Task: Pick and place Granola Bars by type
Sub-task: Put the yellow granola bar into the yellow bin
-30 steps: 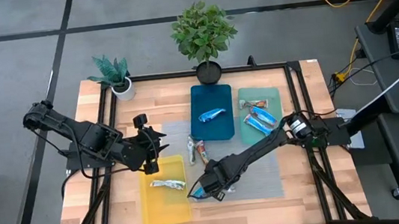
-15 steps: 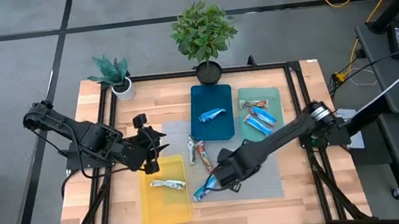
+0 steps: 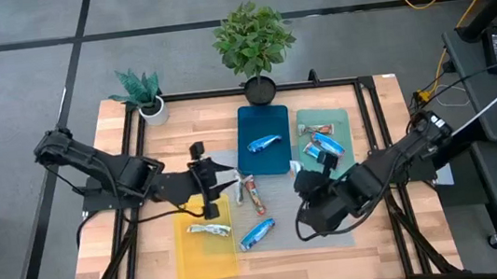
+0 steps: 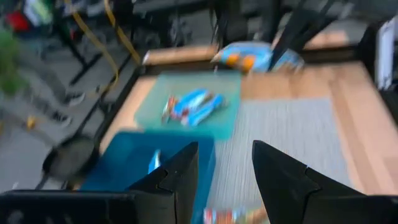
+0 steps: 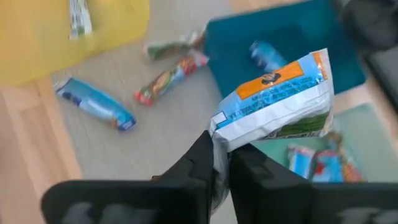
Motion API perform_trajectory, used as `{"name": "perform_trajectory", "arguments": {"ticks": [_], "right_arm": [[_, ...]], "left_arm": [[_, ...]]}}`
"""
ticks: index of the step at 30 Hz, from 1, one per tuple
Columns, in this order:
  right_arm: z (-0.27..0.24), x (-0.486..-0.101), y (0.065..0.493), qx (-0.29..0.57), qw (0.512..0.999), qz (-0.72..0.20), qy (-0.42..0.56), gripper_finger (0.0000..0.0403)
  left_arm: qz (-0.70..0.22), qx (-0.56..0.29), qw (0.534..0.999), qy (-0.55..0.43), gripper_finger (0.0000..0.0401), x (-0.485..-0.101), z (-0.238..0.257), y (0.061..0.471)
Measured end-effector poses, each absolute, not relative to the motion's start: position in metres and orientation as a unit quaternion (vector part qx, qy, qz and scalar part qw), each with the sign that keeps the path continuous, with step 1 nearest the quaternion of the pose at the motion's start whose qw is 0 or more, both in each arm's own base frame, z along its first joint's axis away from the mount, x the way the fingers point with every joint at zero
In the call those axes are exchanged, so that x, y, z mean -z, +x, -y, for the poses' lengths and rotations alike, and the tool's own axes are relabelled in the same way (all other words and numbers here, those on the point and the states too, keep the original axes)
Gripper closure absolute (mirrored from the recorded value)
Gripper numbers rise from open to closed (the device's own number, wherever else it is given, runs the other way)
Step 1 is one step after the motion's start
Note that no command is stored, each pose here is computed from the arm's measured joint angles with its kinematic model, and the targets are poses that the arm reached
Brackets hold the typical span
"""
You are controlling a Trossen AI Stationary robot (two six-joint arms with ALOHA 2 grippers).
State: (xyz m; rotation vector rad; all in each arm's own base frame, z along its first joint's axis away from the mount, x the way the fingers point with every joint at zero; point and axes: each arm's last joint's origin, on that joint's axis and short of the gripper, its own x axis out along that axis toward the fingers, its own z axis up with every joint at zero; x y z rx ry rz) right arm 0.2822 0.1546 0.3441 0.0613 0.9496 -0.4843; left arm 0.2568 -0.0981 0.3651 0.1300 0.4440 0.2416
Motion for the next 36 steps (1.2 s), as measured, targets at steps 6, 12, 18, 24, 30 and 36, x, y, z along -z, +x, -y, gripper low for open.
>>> {"name": "perform_trajectory", "arguments": {"ticks": [6,12,18,24,30,36], "right_arm": [[-0.149,-0.356,0.280,0.246,0.883,-0.398,-0.039,0.0376],[-0.149,-0.361,0.281,0.269,0.887,-0.354,-0.120,0.0362],[-0.146,-0.363,0.287,0.253,0.888,-0.352,-0.154,0.0372],[-0.138,-0.369,0.302,0.247,0.896,-0.330,-0.163,0.0372],[-0.127,-0.374,0.317,0.236,0.904,-0.314,-0.169,0.0360],[-0.120,-0.381,0.331,0.185,0.923,-0.295,-0.167,0.0380]], "left_arm": [[-0.142,-0.093,0.983,0.075,0.0258,-0.379,0.096,0.273],[-0.079,-0.108,0.990,0.042,0.0258,-0.391,0.078,0.285],[-0.056,-0.094,0.994,0.001,0.0238,-0.396,0.057,0.292],[-0.056,-0.052,0.997,-0.019,0.0179,-0.396,0.047,0.295],[-0.050,-0.030,0.998,-0.024,0.0122,-0.397,0.040,0.296],[-0.050,-0.038,0.998,-0.025,0.0095,-0.397,0.037,0.297]]}}
